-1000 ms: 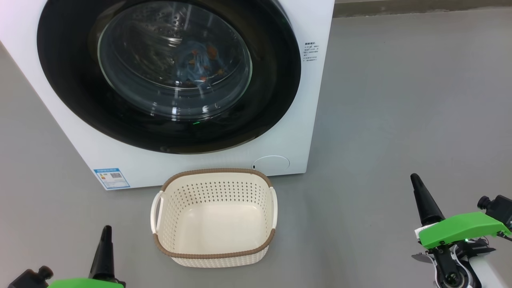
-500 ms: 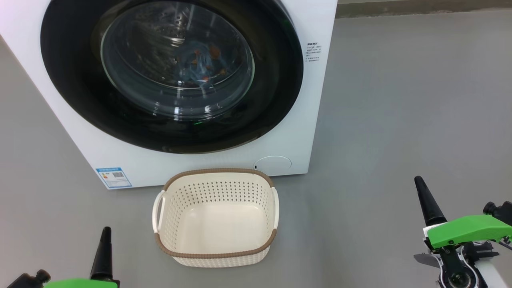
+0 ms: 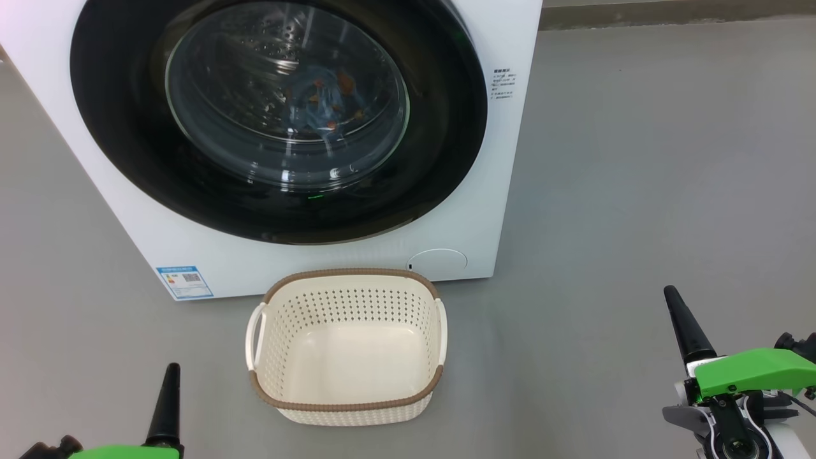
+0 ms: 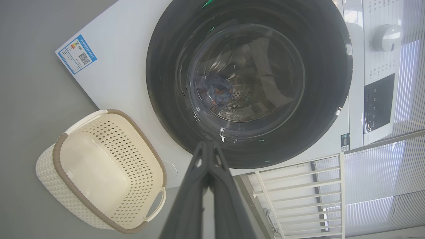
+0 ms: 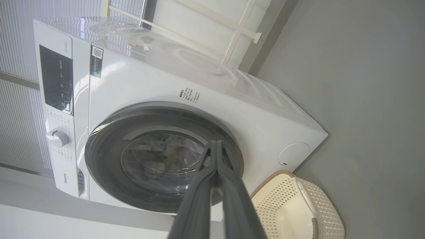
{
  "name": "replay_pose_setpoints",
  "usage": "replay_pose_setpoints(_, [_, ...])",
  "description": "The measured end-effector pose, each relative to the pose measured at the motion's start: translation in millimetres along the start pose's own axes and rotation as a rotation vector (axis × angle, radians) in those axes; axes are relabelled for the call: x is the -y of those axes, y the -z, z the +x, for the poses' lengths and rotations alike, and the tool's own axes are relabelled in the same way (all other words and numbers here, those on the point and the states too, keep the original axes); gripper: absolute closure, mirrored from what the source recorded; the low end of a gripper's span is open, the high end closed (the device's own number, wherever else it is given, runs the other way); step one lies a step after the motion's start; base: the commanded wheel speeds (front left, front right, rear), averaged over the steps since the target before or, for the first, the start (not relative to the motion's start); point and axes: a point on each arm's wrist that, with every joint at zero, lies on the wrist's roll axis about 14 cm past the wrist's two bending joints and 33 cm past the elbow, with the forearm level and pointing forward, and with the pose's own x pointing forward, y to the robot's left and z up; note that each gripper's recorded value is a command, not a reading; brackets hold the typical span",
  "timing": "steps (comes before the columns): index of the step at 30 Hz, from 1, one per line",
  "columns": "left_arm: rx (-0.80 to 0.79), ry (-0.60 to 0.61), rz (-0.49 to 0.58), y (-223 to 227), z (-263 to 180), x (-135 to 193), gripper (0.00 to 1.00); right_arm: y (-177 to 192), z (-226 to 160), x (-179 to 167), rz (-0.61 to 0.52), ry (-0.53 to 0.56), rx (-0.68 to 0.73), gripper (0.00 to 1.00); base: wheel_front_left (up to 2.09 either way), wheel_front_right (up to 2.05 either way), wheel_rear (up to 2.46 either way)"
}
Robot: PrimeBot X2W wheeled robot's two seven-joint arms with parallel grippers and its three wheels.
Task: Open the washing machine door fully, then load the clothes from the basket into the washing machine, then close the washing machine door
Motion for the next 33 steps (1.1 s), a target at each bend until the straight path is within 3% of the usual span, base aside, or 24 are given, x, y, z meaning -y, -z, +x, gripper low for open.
replay_pose_setpoints(33, [0.005,0.027,-0.294,-4.4,-1.8,4.6,1.00,-4.7,-3.7,-0.5,0.322,-0.014,0.023,1.00,0.00,0.00,0.00])
